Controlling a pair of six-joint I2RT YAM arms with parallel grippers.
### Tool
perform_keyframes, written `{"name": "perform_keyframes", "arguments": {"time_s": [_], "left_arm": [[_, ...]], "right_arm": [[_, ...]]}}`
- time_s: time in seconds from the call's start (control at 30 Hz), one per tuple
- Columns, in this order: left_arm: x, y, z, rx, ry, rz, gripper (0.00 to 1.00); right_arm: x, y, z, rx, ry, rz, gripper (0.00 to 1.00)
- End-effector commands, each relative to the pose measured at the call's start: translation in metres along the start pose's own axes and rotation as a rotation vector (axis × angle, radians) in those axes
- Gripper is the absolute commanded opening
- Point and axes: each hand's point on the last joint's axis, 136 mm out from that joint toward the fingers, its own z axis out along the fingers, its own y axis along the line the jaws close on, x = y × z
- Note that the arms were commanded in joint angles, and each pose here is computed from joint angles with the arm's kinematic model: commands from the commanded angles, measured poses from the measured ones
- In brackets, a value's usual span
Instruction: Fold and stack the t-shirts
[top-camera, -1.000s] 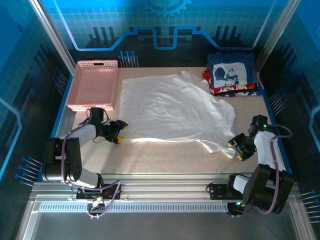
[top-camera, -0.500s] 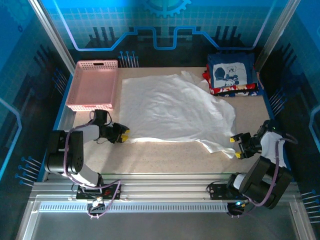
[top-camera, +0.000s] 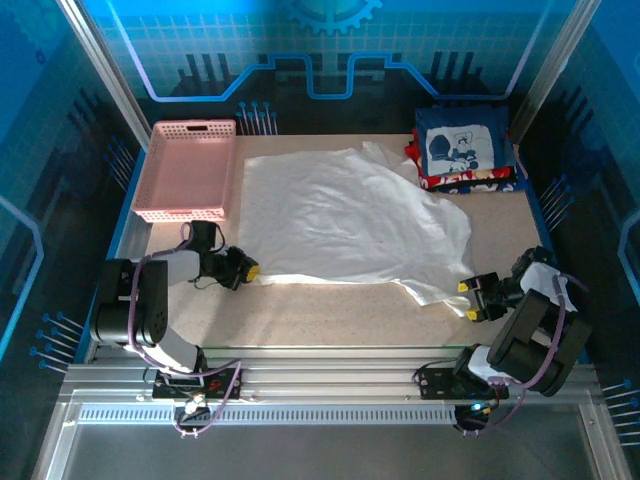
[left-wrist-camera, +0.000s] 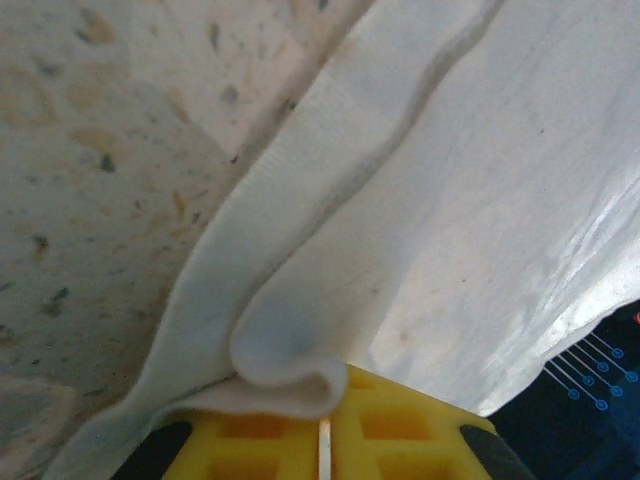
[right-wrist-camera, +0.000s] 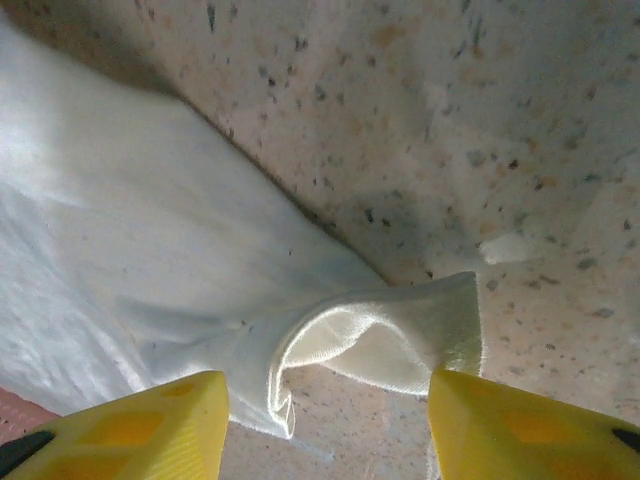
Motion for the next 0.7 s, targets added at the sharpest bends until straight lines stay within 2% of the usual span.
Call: {"name": "perform_keyframes", "arguments": {"time_s": [0.0,0.27,0.4,0.5,0.57,0.67], "left_arm": [[0.008,0.01,0.005,-0.02,0.033,-0.007,0.07],[0.01,0.011,0.003,-0.026,0.036,0.007,0.02],[0.01,0.012,0.004,-0.027,0.04,0.009,0.01],[0.01,0.013,0.005,-0.029,0.042,0.01,0.0],[0.011,0.013,0.005,-0.03,0.043,0.012,0.0],[0.011,0.011,0.003,-0.031,0.047,0.021,0.0]], "right_arm": [[-0.011,-0.005,0.006,0.005,-0.014,0.05,0.53],[-0.021,0.008,0.009,-0.019,-0.005,0.04,0.45],[-0.013,-0.001,0.016,0.0,0.022,0.031,0.31],[-0.01,-0.004,0.018,-0.004,0.029,0.03,0.1],[-0.01,0.003,0.013,-0.03,0.014,0.01,0.01],[-0.008,0.019,-0.004,-0.052,-0.024,-0.059,0.0]]}}
